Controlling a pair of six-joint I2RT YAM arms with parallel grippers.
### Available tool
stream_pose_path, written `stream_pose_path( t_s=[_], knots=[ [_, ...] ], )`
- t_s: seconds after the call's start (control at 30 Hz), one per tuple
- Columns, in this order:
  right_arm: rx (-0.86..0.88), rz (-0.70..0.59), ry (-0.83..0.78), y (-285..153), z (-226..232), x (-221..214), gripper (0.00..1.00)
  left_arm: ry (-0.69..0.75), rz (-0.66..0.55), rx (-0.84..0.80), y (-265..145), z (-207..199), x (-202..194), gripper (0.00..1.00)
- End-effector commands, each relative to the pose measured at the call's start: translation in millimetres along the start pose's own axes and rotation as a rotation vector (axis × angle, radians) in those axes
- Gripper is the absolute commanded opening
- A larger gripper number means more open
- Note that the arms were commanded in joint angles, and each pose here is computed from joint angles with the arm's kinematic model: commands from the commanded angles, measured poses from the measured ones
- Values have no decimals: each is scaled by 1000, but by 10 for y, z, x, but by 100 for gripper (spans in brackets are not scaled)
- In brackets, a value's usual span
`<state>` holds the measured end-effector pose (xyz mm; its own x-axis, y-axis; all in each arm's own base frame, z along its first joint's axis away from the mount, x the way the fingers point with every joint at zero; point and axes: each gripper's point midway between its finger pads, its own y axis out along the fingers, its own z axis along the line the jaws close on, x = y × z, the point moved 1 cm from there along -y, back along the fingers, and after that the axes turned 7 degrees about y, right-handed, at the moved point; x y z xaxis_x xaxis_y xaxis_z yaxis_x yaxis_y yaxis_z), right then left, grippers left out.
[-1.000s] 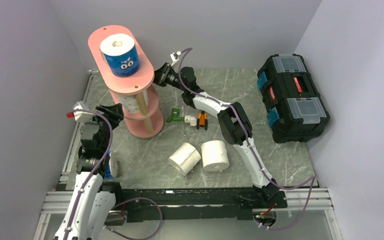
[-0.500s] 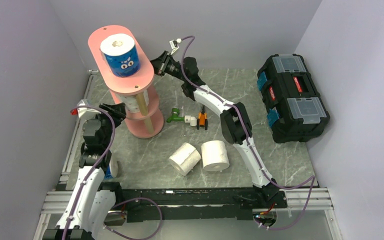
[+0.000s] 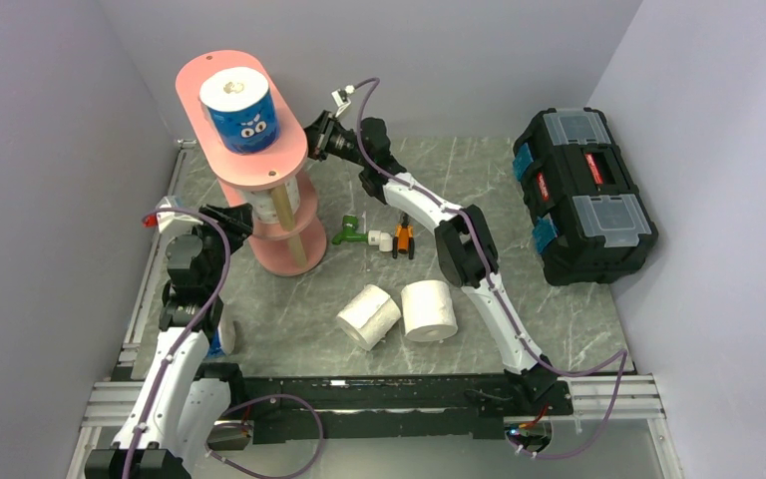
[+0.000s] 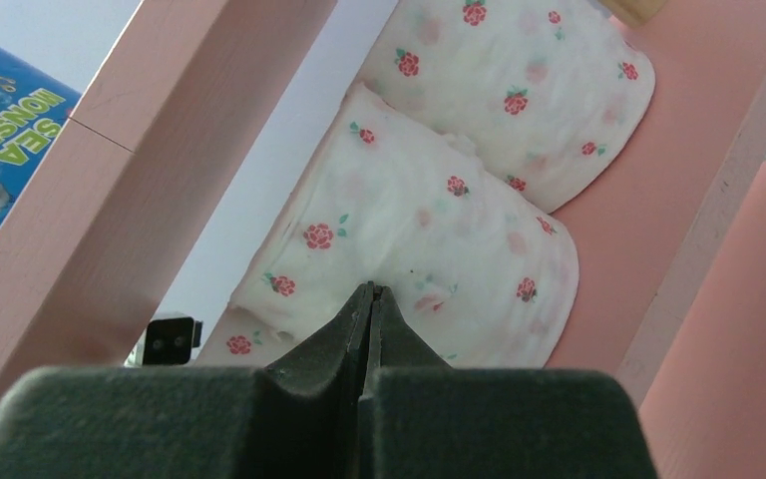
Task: Place and organize the paper towels onto the shelf
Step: Adjust the paper towel on the shelf.
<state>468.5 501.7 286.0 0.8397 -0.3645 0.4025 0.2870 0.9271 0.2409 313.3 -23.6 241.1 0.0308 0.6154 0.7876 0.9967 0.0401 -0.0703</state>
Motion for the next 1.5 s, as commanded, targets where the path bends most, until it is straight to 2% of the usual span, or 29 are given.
stream_pose_path(
  t_s=[0.0,1.0,1.17,1.47],
  knots=[
    [70,28,-37,71,298,-28,0,-25,-30,-59,-31,-137,96,64],
    [68,62,-20,135,302,-186,0,-36,-31,-45,-97,-92,72,64],
    [82,8,6,1,327,26,0,1,-59,-3,-173,-60,186,66],
    [104,-69,-38,-147,520,444,4,37,-81,48,-284,-28,317,68]
  ],
)
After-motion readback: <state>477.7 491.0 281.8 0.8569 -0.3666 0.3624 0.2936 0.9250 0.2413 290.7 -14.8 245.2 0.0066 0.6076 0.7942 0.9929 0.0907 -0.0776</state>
